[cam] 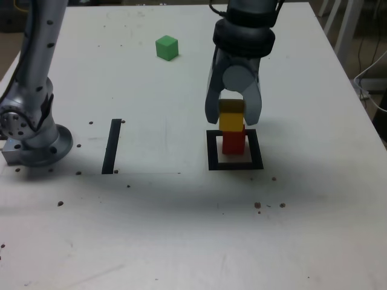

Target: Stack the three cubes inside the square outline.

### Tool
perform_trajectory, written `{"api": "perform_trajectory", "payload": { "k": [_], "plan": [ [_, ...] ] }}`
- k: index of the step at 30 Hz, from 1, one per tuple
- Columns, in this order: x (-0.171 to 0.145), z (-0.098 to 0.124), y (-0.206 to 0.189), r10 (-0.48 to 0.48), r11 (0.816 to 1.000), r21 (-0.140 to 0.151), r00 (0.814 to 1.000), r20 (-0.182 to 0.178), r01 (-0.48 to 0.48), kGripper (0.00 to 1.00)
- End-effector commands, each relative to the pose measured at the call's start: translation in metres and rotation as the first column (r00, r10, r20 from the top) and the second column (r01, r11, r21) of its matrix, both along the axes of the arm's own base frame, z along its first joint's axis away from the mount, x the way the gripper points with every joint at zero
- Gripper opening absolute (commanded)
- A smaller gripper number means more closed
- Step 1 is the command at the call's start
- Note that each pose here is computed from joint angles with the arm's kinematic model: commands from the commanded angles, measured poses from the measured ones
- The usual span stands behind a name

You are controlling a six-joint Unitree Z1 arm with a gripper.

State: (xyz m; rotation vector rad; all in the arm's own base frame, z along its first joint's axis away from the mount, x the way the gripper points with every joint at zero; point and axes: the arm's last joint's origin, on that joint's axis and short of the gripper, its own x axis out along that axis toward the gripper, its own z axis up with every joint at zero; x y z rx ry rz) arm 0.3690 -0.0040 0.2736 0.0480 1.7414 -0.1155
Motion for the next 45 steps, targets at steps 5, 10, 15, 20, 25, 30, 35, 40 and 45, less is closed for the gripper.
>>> {"api": "perform_trajectory", "payload": {
  "k": [5, 10, 15, 20, 25, 30, 35, 40, 45],
  "plan": [
    [0.003, -0.004, -0.001, -0.004, 1.000, -0.001, 1.000, -0.008, 0.004, 0.29],
    [0.006, -0.007, -0.001, -0.004, 1.000, 0.000, 1.000, -0.009, 0.004, 0.29],
    [0.008, -0.010, -0.001, -0.006, 1.000, 0.003, 1.000, -0.012, 0.006, 0.29],
    [0.009, -0.011, -0.001, -0.007, 1.000, 0.007, 1.000, -0.014, 0.007, 0.29],
    [0.009, -0.012, -0.001, -0.007, 1.000, 0.010, 1.000, -0.013, 0.008, 0.29],
    [0.010, -0.013, -0.001, -0.008, 1.000, 0.011, 1.000, -0.011, 0.008, 0.29],
    [0.011, -0.015, 0.000, -0.006, 1.000, 0.012, 1.000, -0.010, 0.006, 0.29],
    [0.011, -0.016, 0.001, -0.006, 1.000, 0.016, 1.000, -0.011, 0.006, 0.31],
    [0.011, -0.018, 0.002, -0.004, 1.000, 0.018, 1.000, -0.016, 0.004, 0.50]
  ]
}}
